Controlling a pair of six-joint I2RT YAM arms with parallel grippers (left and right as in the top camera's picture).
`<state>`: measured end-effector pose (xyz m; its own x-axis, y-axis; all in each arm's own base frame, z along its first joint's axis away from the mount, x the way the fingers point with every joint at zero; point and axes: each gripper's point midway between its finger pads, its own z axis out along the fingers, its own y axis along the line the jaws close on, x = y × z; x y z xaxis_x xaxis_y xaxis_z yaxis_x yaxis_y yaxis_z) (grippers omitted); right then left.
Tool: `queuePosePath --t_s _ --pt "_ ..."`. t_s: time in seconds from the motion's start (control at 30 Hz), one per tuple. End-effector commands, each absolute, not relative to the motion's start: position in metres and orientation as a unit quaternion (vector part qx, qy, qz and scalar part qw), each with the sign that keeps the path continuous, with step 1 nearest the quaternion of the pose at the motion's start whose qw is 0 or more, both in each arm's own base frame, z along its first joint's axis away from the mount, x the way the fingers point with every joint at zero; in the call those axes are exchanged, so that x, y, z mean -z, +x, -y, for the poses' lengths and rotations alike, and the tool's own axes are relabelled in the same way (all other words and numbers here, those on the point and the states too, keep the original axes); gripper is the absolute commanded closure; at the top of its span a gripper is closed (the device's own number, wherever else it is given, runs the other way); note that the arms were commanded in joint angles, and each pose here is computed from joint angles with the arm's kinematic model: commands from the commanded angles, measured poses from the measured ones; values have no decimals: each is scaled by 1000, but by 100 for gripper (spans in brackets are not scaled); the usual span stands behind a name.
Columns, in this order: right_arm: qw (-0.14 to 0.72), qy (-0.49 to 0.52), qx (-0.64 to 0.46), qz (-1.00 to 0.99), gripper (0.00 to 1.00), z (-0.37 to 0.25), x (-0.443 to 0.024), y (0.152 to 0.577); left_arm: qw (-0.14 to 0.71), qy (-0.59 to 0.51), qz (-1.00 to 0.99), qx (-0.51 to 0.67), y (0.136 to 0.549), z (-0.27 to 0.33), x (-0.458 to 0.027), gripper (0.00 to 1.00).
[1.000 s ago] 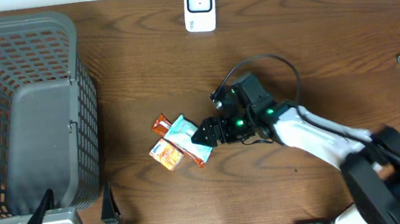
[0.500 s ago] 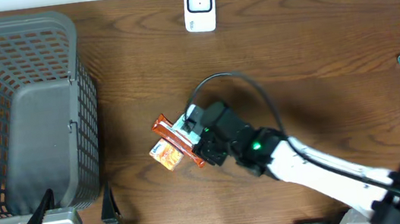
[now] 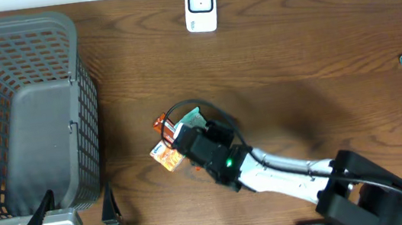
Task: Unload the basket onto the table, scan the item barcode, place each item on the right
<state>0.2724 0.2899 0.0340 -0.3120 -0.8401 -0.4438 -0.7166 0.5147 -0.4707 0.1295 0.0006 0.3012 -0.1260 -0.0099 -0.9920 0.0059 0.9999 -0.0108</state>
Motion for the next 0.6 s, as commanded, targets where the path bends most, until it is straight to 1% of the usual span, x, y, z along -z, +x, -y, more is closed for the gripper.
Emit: queuePosePath --t_s 0.0,0.17,0.27,0.4,0.57 --pt "358 -482 130 -789 23 -297 -48 275 665 -5 -746 6 128 -1 -304 2" --pt "362 -465 114 -800 26 -308 -56 272 665 -5 -746 6 128 -1 -304 2" --pt "352 -458 81 -812 26 -316 -57 267 665 -5 -746 6 128 -1 -304 2" --pt "323 -454 20 -830 30 -329 -50 252 665 -5 -746 6 128 -1 -304 2" --pt "309 -440 9 -843 36 -327 -45 247 665 -5 -746 6 128 -1 -304 2"
